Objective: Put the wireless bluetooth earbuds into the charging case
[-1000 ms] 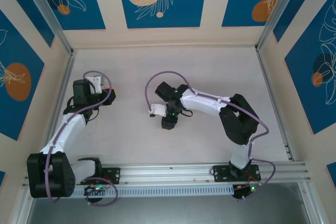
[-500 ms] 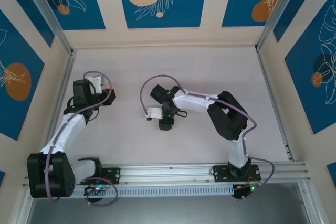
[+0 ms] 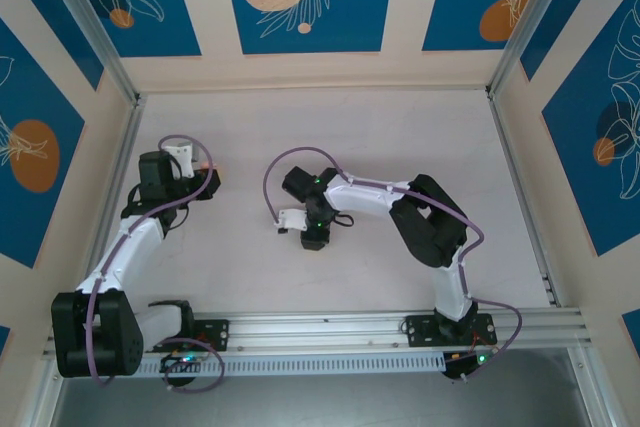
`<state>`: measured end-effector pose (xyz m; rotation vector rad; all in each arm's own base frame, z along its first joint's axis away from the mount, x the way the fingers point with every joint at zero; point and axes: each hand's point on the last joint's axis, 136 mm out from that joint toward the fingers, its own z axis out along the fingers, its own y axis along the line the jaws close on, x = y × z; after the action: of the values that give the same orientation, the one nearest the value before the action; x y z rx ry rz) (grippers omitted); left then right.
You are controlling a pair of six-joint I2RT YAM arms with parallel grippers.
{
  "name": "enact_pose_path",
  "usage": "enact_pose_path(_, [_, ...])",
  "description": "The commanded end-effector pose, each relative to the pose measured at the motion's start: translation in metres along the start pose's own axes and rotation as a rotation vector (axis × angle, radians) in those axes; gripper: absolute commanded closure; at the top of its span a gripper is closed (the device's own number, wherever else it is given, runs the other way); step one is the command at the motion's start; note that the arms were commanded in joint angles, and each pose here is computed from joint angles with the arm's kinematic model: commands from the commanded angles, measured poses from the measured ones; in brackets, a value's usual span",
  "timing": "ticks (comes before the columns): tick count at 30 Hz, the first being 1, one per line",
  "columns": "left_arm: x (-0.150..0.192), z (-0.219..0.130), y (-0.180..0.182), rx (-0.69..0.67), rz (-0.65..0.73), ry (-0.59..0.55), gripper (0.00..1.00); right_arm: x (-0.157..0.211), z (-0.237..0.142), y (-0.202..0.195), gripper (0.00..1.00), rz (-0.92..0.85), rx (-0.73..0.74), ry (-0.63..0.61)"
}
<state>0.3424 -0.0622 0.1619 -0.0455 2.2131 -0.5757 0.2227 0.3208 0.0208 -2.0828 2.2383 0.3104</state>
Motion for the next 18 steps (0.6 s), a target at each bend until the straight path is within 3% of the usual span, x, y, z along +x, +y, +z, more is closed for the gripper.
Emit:
enact_pose_path(1, [0.0,0.001,-0.006,0.019,0.027,-0.003,0.92,0.005,0.006,0.005,0.8,0.031,-0.012,0.029])
enact_pose_path(5, [0.003,0.002,-0.007,0.019,0.034,0.006,0.92,0.008,0.007,0.005,0.88,0.047,-0.009,0.03])
enact_pose_path(9, [0.004,0.003,-0.008,0.016,0.043,0.01,0.92,0.008,0.003,0.003,0.89,0.072,0.001,0.02])
enact_pose_path(12, [0.003,0.003,-0.009,0.013,0.048,0.011,0.92,0.01,0.0,0.004,0.77,0.096,0.002,0.026])
enact_pose_path(18, [0.003,0.0,-0.01,0.007,0.059,0.009,0.92,0.022,0.002,-0.001,0.76,0.197,0.058,0.094])
